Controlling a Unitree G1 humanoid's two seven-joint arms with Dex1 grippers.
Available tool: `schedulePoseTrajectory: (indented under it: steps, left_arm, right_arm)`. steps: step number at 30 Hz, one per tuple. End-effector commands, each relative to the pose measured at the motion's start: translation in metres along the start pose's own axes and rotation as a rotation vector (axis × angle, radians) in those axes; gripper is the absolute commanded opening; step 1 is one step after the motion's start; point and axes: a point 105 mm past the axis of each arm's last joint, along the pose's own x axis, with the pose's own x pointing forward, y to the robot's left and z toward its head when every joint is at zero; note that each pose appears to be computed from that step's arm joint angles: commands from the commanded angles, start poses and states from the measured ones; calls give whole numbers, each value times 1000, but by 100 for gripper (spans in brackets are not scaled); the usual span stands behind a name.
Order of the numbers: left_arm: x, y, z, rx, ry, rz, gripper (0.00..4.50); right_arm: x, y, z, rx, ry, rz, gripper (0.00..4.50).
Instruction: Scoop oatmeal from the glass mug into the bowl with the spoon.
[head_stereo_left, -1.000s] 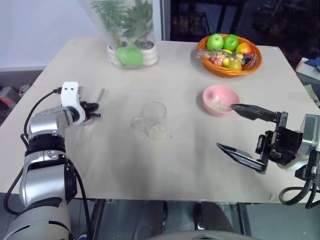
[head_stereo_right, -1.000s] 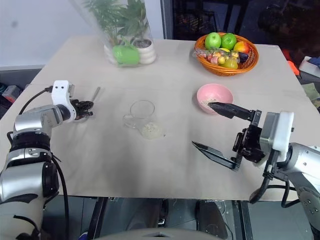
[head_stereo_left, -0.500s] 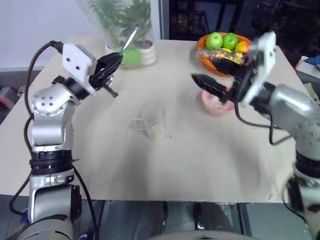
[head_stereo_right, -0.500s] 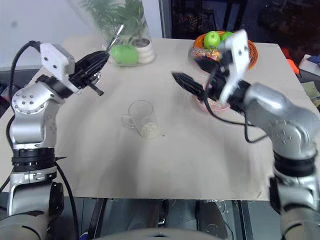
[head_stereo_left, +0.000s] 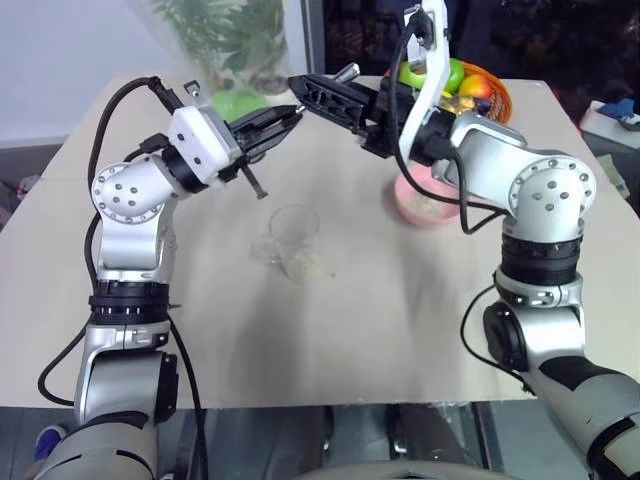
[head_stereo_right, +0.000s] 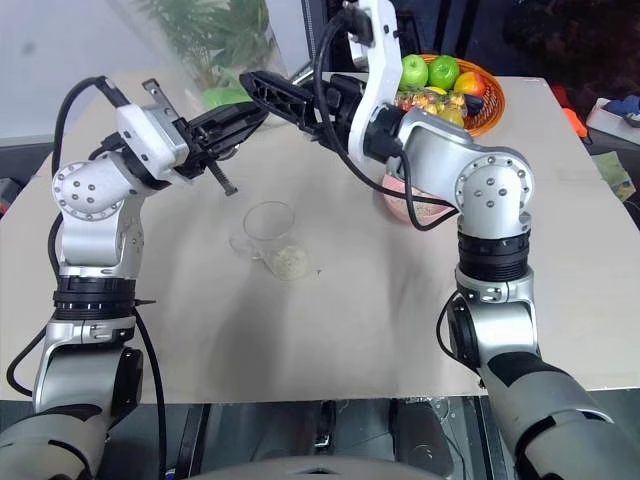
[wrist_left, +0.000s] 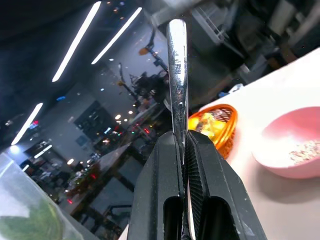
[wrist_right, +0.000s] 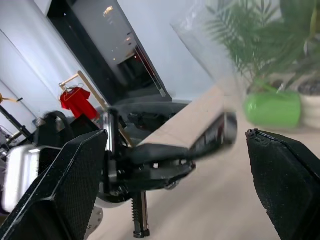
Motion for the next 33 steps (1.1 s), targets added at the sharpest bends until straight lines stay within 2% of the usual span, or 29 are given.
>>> schedulePoseTrajectory:
  steps: [1, 2, 10, 17, 20, 23, 26, 28, 33]
  left_arm:
    - [1, 7, 14, 51, -53, 8, 0]
    - [2, 7, 14, 53, -55, 8, 0]
    - [0, 2, 14, 72, -61, -15, 0]
    - [-2, -3, 10, 55, -54, -50, 0]
    - [-9, 10, 9, -121, -47, 49, 121]
    - [-27, 19, 8, -272, -10, 183, 212]
    - [-51, 13, 4, -415, 42, 310, 338]
    - [-70, -5, 4, -495, 102, 384, 421]
    - [-120, -63, 1, -634, 294, 542, 421]
  right_arm:
    - [0, 13, 12, -26, -29, 49, 391]
    - [0, 13, 12, -26, -27, 49, 364]
    - [-1, 10, 10, -18, -17, 42, 3]
    - [-2, 5, 12, -15, -15, 26, 3]
    - [-4, -4, 17, -18, -30, -19, 0]
    - [-10, -26, 27, -13, -73, -116, 0]
    - [-18, -45, 33, -12, -100, -191, 0]
    - [-28, -59, 35, 5, -122, -241, 0]
    - [-43, -76, 39, 30, -161, -295, 0]
